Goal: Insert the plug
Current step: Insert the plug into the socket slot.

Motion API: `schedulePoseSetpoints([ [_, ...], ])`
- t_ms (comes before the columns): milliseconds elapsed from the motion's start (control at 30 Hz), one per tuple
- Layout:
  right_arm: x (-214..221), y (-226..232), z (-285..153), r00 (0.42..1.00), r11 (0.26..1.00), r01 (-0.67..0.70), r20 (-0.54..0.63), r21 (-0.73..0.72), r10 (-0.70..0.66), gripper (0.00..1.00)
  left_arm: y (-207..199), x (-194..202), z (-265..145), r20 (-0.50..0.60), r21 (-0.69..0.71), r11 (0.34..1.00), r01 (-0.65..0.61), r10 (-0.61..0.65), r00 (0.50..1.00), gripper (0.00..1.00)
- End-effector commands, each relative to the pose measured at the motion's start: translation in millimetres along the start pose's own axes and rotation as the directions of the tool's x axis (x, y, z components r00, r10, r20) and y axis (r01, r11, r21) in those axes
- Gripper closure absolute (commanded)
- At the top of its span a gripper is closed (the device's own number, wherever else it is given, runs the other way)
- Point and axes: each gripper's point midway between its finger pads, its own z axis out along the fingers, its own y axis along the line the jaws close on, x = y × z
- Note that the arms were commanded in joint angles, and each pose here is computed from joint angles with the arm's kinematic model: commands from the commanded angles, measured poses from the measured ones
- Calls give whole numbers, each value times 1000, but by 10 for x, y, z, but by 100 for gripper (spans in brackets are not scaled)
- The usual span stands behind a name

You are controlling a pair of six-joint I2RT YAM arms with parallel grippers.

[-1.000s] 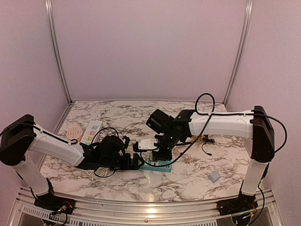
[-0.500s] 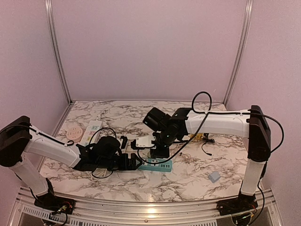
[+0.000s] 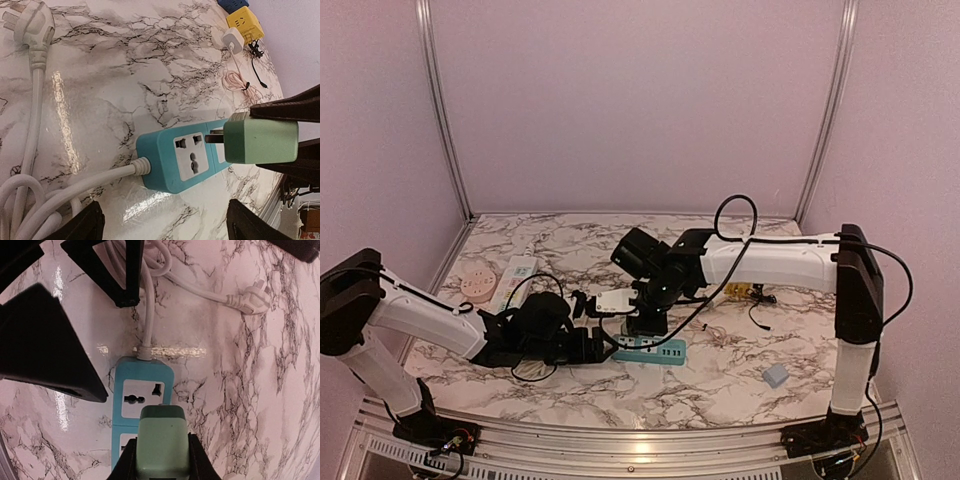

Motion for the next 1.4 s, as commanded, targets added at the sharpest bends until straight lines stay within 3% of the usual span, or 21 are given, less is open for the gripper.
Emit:
schedulePoseSetpoints([
  [0,-127,-13,34,1000,1000,-10,11,-3,10,100,-32,-68,-75,33,24,1000,8,-9,999,15],
  [767,-56,53,356,998,998,-37,-61,-48,34,100,24,16,-72,33,44,999,21,-22,999,24],
  [1100,-111,50,444,995,995,-42,-94,-90,33,100,15,89,-8,10,61,998,23,-24,1000,40],
  [1367,-21,96,578,985,990,-46,-169,-131,24,100,-6,113,-2,5,72,997,23,-24,1000,46],
])
